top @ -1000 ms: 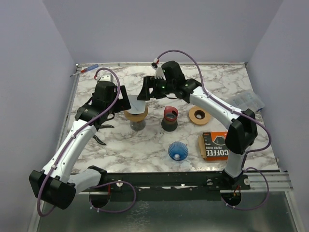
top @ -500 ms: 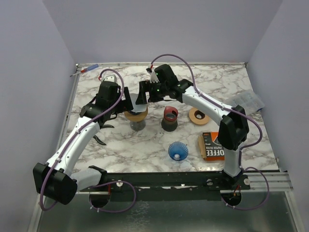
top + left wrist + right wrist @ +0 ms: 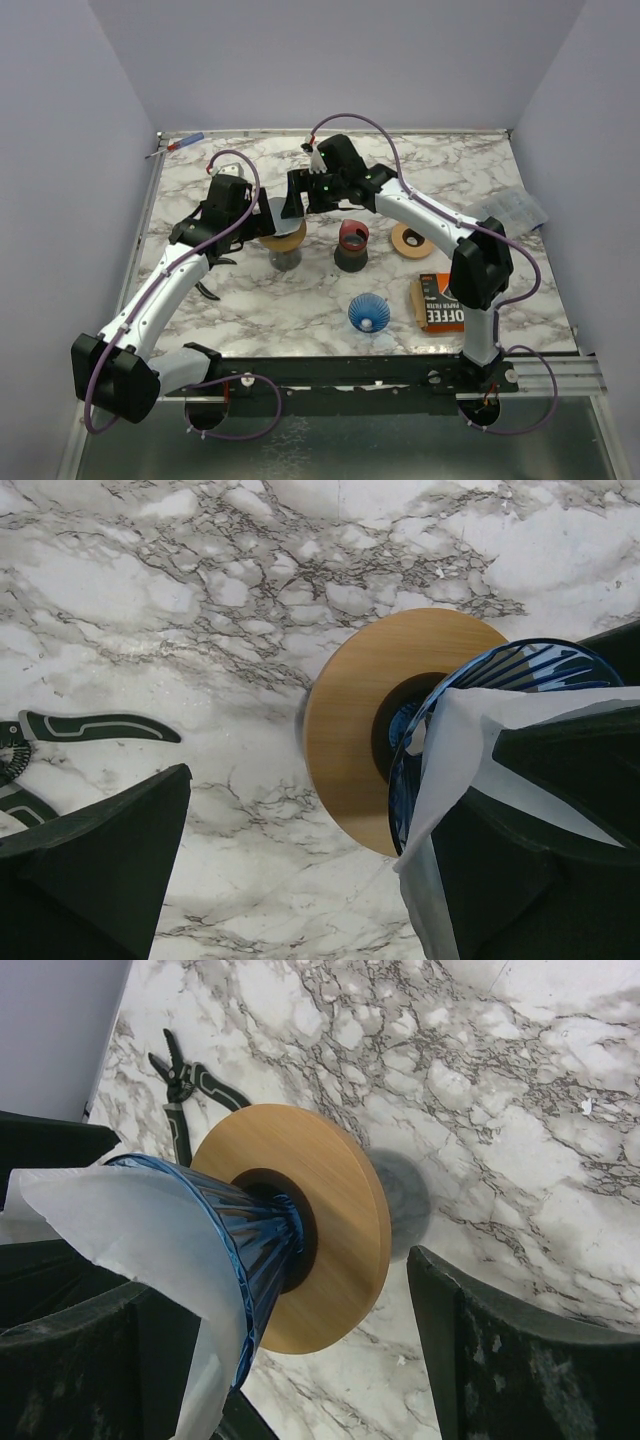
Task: Place the coffee filter in the dripper
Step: Place the coffee filter in the coffee dripper.
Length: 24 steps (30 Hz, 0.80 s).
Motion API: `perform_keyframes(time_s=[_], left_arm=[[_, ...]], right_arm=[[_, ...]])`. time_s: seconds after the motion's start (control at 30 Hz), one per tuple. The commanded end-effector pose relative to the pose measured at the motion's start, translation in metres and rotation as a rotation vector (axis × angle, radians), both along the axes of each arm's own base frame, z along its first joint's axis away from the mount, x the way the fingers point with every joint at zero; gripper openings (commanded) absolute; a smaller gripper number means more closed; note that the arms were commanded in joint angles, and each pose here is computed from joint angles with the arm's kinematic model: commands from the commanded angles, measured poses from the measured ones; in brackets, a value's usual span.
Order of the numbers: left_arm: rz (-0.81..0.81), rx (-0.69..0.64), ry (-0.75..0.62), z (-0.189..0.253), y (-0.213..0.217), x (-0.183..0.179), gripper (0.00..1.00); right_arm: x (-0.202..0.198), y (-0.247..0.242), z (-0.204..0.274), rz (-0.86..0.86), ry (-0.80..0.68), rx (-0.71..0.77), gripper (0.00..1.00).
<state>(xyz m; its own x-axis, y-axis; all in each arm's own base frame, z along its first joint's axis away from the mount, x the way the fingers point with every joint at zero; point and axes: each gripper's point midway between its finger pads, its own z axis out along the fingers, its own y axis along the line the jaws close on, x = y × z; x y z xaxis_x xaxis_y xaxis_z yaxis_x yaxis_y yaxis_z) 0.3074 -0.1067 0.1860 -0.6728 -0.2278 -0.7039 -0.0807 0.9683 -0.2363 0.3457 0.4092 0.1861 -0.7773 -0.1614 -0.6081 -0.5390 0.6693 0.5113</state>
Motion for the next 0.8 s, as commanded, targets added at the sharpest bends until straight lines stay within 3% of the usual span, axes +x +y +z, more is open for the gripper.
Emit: perform_keyframes(time_s=[0.0, 0.77], left_arm=[[0.031, 0.012, -0.007, -0.003, 0.004, 0.003, 0.99], [0.022, -0.026, -0.084, 0.029, 0.001, 0.006, 0.99]], right_arm=[[0.001, 0.002, -0.011, 0.005, 0.006, -0.031, 0.83], [0.003, 0.006, -0.038, 0.007, 0.041, -0.083, 0.82]])
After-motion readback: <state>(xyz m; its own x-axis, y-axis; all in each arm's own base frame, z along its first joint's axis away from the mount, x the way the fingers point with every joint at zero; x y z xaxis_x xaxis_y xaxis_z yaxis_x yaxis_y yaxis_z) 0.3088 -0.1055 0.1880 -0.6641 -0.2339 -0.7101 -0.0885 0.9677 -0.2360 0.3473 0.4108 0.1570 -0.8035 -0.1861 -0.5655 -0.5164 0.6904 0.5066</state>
